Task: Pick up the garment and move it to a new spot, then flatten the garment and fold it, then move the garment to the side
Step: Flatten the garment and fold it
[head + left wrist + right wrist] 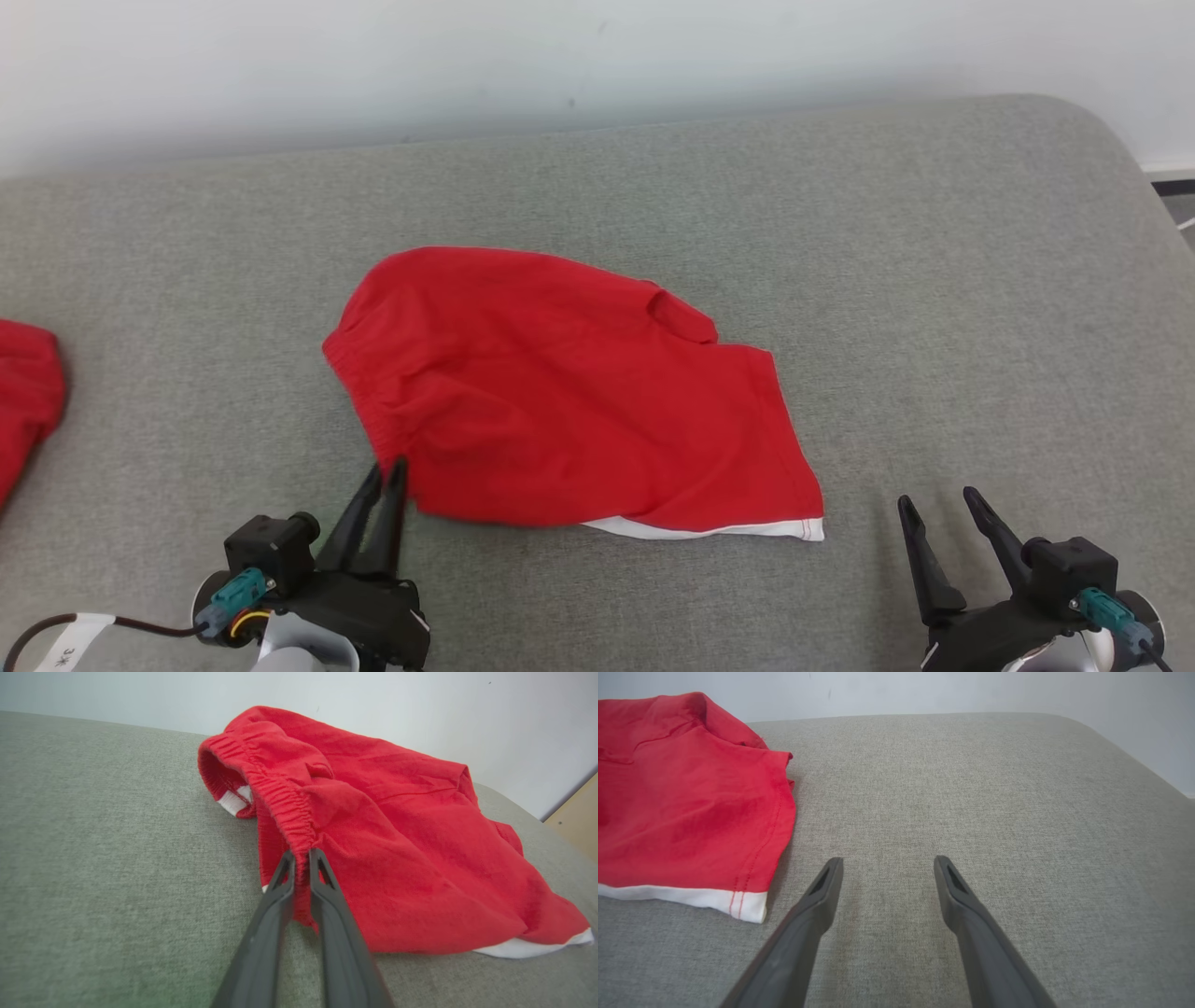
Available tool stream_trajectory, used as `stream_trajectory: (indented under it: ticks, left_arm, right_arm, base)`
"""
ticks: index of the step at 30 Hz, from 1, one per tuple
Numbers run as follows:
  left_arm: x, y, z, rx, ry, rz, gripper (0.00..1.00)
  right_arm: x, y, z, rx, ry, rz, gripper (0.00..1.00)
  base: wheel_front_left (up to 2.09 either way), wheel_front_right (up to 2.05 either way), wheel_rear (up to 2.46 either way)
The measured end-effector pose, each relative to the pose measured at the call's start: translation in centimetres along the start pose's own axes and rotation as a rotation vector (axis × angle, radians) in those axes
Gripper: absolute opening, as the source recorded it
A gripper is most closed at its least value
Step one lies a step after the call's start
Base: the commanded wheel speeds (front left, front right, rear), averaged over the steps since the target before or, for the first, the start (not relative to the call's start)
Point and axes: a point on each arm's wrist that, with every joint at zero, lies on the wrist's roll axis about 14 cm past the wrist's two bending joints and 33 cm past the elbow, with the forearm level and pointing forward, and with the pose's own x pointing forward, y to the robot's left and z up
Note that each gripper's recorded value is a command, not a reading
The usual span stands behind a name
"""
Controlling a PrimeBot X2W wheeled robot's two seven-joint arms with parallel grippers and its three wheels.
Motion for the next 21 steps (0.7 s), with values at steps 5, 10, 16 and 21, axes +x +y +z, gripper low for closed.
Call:
stream_trajectory:
  ticks: [5,10,16,21]
  left_arm:
    - [-0.4,0.2,0.8,-0.004,-0.022,0.003,0.0]
    - [-0.7,-0.9,3.6,0.025,-0.106,-0.04,0.0]
    - [-1.8,-1.9,5.9,0.063,-0.176,-0.072,0.0]
    - [-2.2,-1.7,6.3,0.068,-0.189,-0.071,0.0]
  right_arm:
    - [0.4,0.7,0.2,0.003,-0.008,0.02,1.0]
    - [0.9,1.5,0.5,0.009,-0.017,0.039,1.0]
    - [1.5,3.0,0.1,0.025,-0.01,0.075,1.0]
    - [2.4,4.1,0.0,0.04,-0.008,0.103,1.0]
  base:
    - [0.0,0.0,0.0]
    - [0.0,0.0,0.0]
    - [0.0,0.0,0.0]
    - [0.0,0.0,0.0]
